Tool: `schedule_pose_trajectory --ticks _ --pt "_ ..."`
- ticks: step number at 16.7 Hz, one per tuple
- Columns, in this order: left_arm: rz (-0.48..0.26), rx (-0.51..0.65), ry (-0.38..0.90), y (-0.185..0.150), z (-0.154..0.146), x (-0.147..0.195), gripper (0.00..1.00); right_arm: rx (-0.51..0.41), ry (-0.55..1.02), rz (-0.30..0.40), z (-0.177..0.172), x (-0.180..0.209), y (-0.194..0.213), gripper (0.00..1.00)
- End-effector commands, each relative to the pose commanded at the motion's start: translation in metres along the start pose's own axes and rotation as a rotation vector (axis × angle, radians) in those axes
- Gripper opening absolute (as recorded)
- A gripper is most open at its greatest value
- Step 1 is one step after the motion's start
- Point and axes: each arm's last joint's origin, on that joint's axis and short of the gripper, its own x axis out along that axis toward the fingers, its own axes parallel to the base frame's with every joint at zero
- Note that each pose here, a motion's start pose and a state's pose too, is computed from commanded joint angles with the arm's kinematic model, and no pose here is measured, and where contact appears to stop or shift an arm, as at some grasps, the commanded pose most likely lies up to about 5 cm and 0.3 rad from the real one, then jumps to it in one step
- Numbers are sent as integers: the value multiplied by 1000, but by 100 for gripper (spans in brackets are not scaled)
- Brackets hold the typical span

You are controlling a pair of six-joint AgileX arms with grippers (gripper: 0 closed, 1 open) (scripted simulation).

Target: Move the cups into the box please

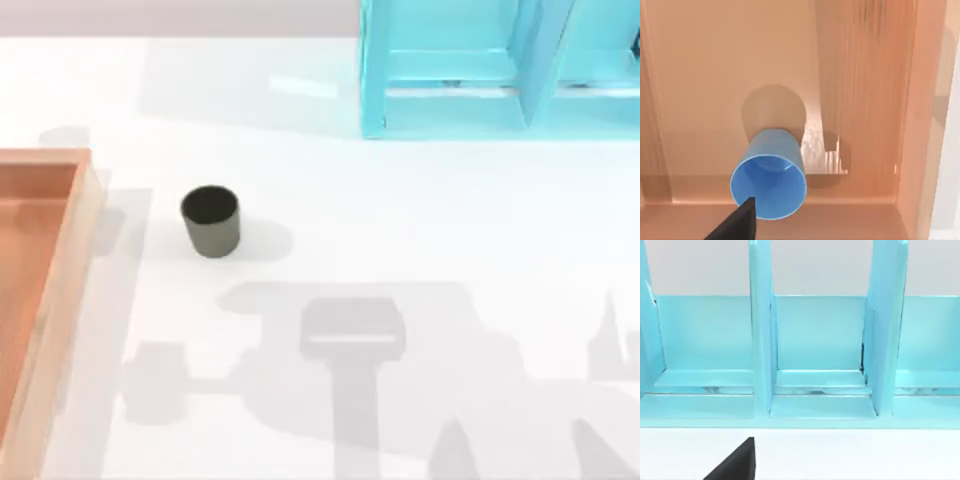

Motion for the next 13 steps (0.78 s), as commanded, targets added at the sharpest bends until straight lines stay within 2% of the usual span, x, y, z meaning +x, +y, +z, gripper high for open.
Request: schedule_pose_trajectory --ticks 3,7,10,13 --pt "-5 -2 13 -47 58 13 100 0 0 0 0 0 0 100" --pt "-4 -4 7 -134 111 44 100 0 0 0 0 0 0 100" --pt "-11 -14 6 -190 125 66 100 0 0 0 0 0 0 100" --pt "-13 -23 1 -212 128 76 100 0 0 0 0 0 0 100"
